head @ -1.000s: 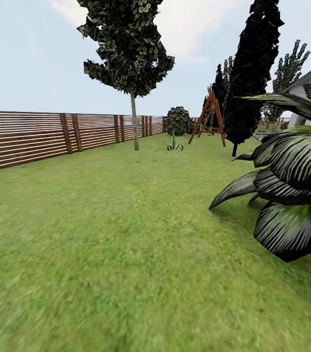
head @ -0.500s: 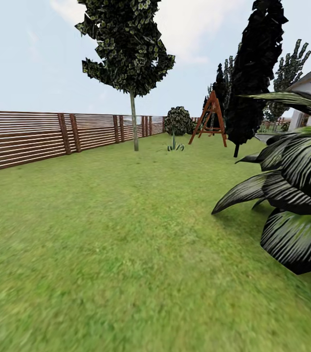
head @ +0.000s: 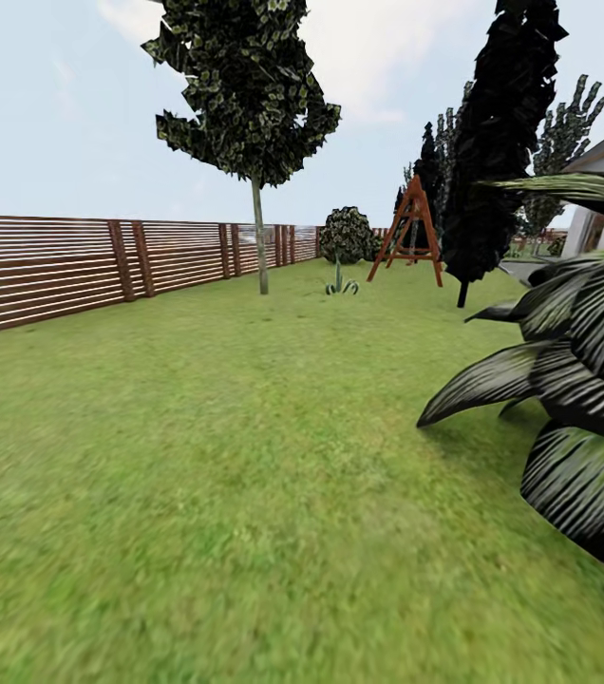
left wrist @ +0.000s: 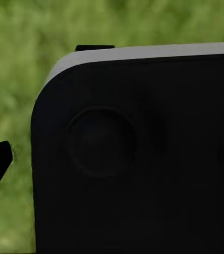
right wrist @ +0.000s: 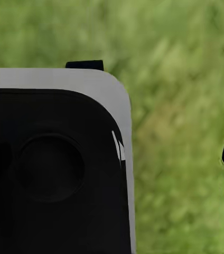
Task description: Take the three Easter eggs out of the wicker basket on the lawn in the garden, then place them on the lawn next to a single tree (choose any tree) so that all three eggs are next to the same tree and none are left in the basket.
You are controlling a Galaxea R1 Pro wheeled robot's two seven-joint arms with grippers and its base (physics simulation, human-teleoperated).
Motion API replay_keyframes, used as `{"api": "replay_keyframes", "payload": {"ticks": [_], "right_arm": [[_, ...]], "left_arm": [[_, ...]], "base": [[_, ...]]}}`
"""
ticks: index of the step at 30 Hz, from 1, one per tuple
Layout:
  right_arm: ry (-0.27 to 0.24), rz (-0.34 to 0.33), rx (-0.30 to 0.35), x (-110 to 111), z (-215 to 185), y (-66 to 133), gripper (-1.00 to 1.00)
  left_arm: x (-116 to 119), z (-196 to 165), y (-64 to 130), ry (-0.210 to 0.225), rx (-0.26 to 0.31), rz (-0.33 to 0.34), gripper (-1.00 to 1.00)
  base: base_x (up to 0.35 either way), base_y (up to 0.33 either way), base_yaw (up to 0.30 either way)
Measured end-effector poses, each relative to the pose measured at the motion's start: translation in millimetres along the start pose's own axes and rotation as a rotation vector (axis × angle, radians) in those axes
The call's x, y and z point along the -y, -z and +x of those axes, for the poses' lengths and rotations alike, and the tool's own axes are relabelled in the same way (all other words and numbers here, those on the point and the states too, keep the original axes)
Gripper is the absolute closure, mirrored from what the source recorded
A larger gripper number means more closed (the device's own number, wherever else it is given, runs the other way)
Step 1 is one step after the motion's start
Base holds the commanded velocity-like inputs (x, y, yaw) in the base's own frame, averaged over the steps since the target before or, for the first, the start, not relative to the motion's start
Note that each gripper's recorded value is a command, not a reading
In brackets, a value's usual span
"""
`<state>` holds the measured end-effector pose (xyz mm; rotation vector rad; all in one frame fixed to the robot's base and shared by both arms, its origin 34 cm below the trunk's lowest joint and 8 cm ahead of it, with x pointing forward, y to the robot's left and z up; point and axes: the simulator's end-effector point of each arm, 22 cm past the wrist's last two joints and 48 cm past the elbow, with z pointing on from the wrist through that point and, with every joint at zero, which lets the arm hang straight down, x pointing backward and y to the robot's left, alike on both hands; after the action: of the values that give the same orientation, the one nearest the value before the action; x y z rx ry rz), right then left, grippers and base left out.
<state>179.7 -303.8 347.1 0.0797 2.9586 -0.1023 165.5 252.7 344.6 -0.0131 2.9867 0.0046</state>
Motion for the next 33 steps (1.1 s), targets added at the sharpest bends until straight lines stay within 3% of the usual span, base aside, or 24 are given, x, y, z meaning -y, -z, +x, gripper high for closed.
{"api": "replay_keyframes", "payload": {"ticks": [10,33], "right_arm": [[0.001,-0.001,0.0,0,0,0.0,-1.0],[0.002,-0.001,-0.001,0,0,0.0,-1.0]], "left_arm": [[-32,-1,0.5,-0.01,0.001,-0.039,-1.0],[-34,0,0.6,-0.013,-0.002,-0.042,-1.0]], "base": [[0.334,0.0,0.0],[0.317,-0.07,0.0]]}}
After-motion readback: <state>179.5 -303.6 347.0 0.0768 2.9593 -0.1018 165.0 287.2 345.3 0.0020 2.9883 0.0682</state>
